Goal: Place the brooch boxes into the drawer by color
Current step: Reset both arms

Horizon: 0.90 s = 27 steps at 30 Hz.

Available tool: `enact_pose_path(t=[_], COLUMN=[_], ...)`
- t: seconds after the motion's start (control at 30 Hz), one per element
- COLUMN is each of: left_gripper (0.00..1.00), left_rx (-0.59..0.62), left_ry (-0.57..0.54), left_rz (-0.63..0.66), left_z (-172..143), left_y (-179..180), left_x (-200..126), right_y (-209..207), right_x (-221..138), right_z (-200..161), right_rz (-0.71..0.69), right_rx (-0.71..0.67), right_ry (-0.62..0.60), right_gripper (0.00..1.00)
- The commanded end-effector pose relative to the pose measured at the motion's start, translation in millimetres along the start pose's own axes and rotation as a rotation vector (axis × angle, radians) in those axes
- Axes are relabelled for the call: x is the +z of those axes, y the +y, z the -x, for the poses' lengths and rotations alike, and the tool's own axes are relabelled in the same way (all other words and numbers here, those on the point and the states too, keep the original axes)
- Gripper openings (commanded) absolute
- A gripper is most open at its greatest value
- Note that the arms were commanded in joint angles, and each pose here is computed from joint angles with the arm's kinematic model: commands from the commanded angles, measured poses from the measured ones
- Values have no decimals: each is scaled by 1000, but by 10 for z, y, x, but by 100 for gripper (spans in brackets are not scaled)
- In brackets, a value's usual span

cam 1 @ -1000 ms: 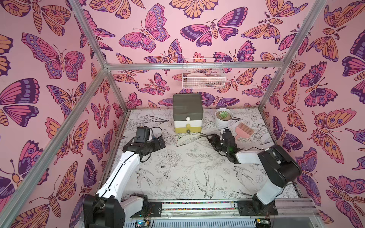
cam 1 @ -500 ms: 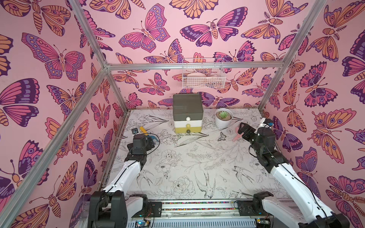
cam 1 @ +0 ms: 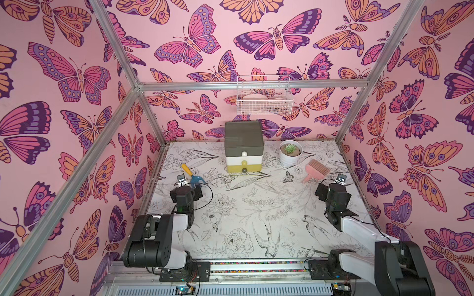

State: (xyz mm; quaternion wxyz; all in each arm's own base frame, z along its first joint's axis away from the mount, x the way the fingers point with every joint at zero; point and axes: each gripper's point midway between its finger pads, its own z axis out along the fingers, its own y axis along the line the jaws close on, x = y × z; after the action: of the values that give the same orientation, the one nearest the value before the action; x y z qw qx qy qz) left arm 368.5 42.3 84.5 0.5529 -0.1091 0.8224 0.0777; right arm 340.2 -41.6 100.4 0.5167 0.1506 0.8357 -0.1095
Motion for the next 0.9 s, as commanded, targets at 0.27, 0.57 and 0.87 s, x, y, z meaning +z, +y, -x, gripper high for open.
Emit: enact_pose_path(t=[0.27,0.57,0.87], left_gripper=[100,100,100], left_rx=[30,30,54], left_ry=[-20,-54,-52], left_rz=[-63,-71,-91], left_z=[109,123,121], left_y=[-139,-152,-203], left_x=[110,120,120], right_y=[285,265,263], right_x=[320,363,363], right_z=[175,160,162], right_rz=[125,100,99], right_rx=[-39,-42,-43], right_ry=[-166,-117,-121], right_gripper=[99,99,99])
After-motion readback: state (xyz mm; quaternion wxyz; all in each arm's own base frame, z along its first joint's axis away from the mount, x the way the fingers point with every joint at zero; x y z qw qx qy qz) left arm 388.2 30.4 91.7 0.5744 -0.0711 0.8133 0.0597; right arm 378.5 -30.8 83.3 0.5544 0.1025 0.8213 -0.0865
